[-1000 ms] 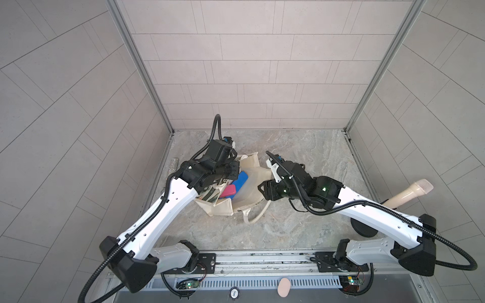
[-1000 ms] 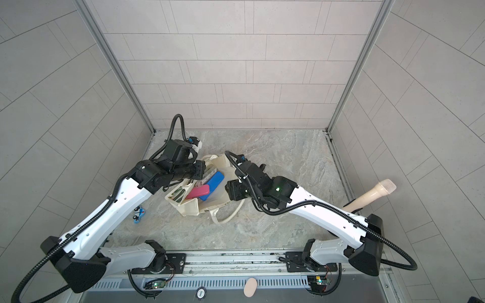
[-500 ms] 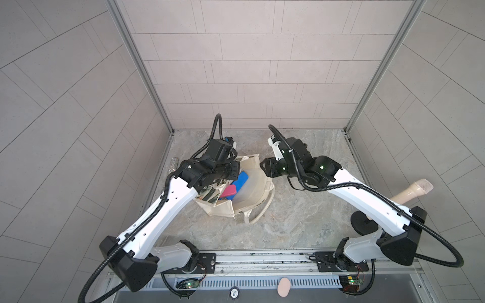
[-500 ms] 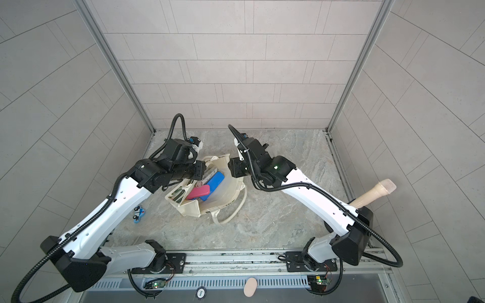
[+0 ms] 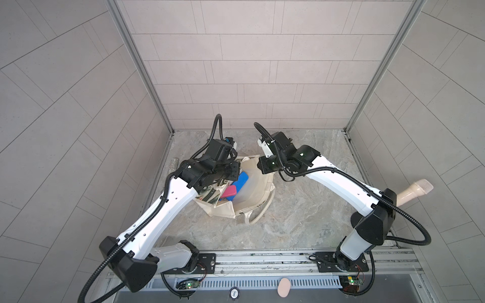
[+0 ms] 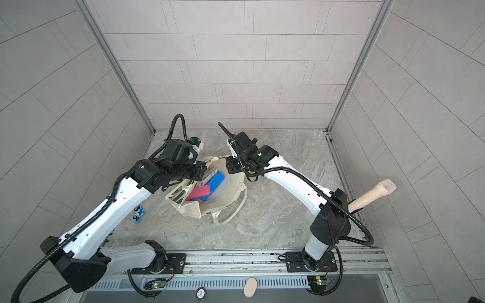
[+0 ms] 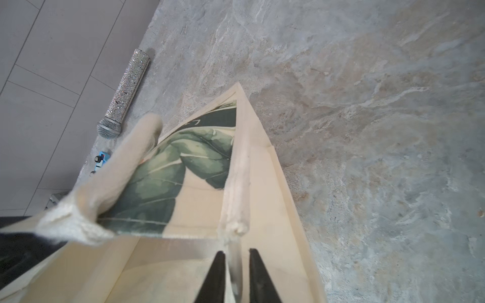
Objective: Take out the compass set from the canvas bag
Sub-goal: Adjust the canvas bag at the center of the board.
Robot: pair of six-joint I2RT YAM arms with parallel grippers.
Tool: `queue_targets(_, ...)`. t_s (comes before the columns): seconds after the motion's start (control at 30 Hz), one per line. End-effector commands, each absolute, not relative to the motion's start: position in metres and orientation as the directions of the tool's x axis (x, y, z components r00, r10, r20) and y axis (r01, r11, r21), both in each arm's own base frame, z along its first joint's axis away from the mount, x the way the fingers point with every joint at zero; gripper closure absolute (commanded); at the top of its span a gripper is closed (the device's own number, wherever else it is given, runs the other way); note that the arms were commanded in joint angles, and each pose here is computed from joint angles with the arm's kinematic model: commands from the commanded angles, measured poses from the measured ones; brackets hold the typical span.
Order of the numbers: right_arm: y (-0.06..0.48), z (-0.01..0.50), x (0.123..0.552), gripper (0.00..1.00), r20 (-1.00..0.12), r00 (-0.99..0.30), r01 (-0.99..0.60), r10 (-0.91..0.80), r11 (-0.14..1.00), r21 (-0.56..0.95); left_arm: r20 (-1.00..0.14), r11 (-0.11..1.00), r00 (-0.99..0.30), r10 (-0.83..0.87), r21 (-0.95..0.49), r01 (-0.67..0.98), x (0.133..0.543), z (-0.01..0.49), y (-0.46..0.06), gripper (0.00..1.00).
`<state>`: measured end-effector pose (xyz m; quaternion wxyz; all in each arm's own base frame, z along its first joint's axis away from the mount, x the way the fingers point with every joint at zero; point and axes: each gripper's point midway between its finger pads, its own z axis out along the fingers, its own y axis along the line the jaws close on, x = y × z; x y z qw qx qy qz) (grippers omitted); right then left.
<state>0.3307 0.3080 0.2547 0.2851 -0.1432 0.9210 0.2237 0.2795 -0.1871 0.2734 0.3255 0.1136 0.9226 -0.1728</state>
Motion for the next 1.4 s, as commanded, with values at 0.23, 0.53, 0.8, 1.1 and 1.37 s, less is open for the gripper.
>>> queue_targets(0.23, 0.310, 0.266, 0.334, 1.00, -0.603, -0.793, -0.374, -0.085, 0.849, 0.373, -0.673, 0.908, -0.735, 0.084, -0.251, 0.335, 0.272, 0.295, -0.183, 0.57)
queue_targets(0.53, 0.313, 0.273, 0.338, 1.00, -0.610, -0.790, -0.372, -0.066, 0.843, 0.390, -0.629, 0.958, -0.774, 0.072, -0.174, 0.230, 0.257, 0.285, -0.152, 0.52)
queue_targets(0.8, 0.314, 0.274, 0.343, 1.00, -0.608, -0.793, -0.359, -0.045, 0.840, 0.407, -0.614, 0.963, -0.784, 0.091, -0.146, 0.226, 0.238, 0.279, -0.142, 0.59)
queue_targets(1.1, 0.315, 0.273, 0.341, 1.00, -0.600, -0.798, -0.364, -0.050, 0.833, 0.416, -0.578, 0.942, -0.805, 0.133, -0.179, 0.284, 0.237, 0.267, -0.161, 0.62)
queue_targets(1.37, 0.315, 0.271, 0.338, 1.00, -0.597, -0.801, -0.365, -0.048, 0.829, 0.423, -0.549, 0.941, -0.819, 0.167, -0.160, 0.298, 0.241, 0.257, -0.168, 0.82)
